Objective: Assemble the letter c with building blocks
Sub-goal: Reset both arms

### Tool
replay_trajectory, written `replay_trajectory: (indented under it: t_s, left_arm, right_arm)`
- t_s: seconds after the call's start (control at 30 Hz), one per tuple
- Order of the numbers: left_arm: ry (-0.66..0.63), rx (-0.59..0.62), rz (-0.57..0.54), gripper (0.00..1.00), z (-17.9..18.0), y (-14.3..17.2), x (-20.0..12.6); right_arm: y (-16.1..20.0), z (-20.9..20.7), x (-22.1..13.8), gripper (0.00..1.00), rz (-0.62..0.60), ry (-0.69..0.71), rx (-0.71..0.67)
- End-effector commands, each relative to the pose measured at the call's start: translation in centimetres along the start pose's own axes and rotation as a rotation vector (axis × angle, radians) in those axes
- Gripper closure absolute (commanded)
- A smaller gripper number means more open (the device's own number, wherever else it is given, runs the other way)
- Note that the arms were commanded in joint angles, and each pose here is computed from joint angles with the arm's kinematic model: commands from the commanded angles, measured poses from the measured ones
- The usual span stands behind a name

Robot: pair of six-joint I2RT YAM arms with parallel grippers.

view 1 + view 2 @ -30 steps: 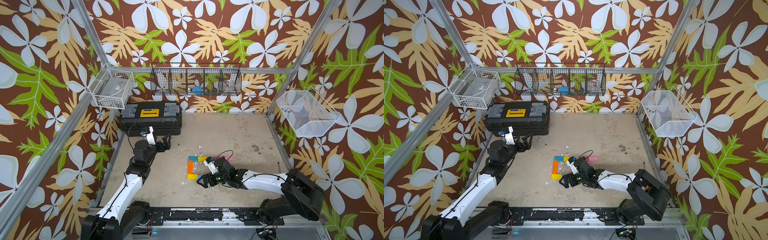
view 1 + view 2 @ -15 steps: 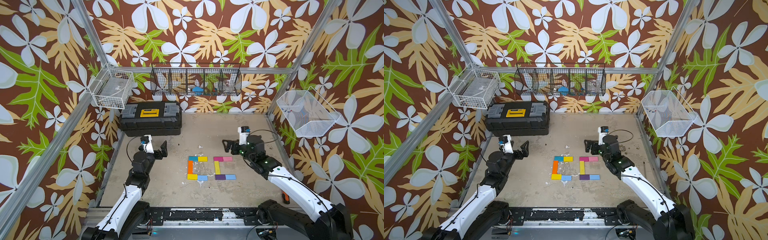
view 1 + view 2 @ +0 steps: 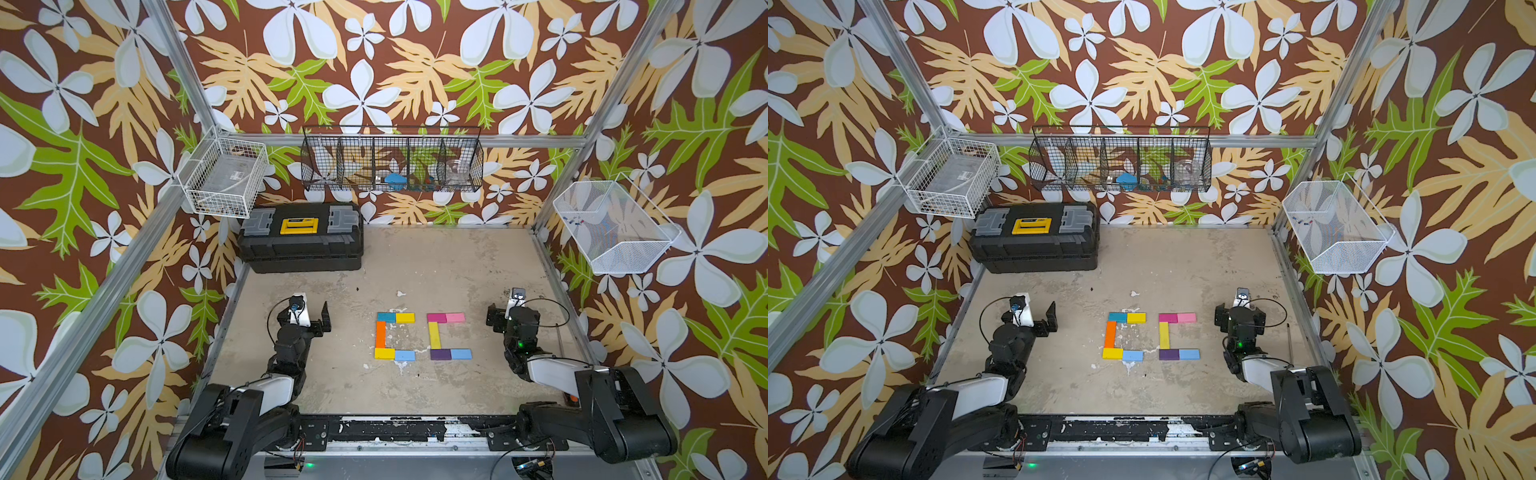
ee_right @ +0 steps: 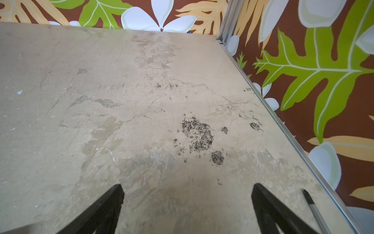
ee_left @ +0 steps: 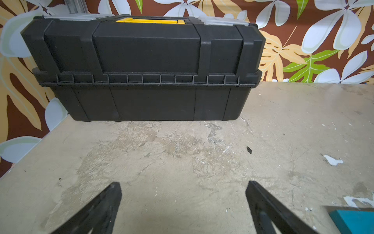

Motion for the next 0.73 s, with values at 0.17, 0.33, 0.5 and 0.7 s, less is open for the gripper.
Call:
replay_trajectory:
  t_s: [0.17, 0.33, 0.5, 0.7]
  left_arm:
    - [-0.002, 0.005, -0.054, 0.00, 0.4, -1.3, 3.0]
    - [-0.015, -0.039, -0.054, 0.00, 1.2, -1.2, 3.5]
    - [-0.016, -0.038, -0.054, 0.00, 1.2, -1.2, 3.4]
    - [-0.017, -0.037, -0.053, 0.00, 1.2, -1.2, 3.4]
  right_arm:
    - [-2.5, 1.3, 1.0, 0.00, -0.187, -0.121, 0.066]
    - [-2.7, 1.2, 0.6, 0.00, -0.202, -0.122, 0.070]
    - [-2.6, 1.5, 0.6, 0.00, -0.212, -0.114, 0.053]
    - [-2.6, 1.4, 1.1, 0.00, -0.190, -0.139, 0.068]
Point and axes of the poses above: each gripper's point midway between its finger pads, its own x axis out along the fingers, its own z axis along the line the jaws close on, y = z × x, the point moved 5 cm from there along -x, back along the fingers, and after that the axes turned 11 degrees about x, right-handed, at the moved point
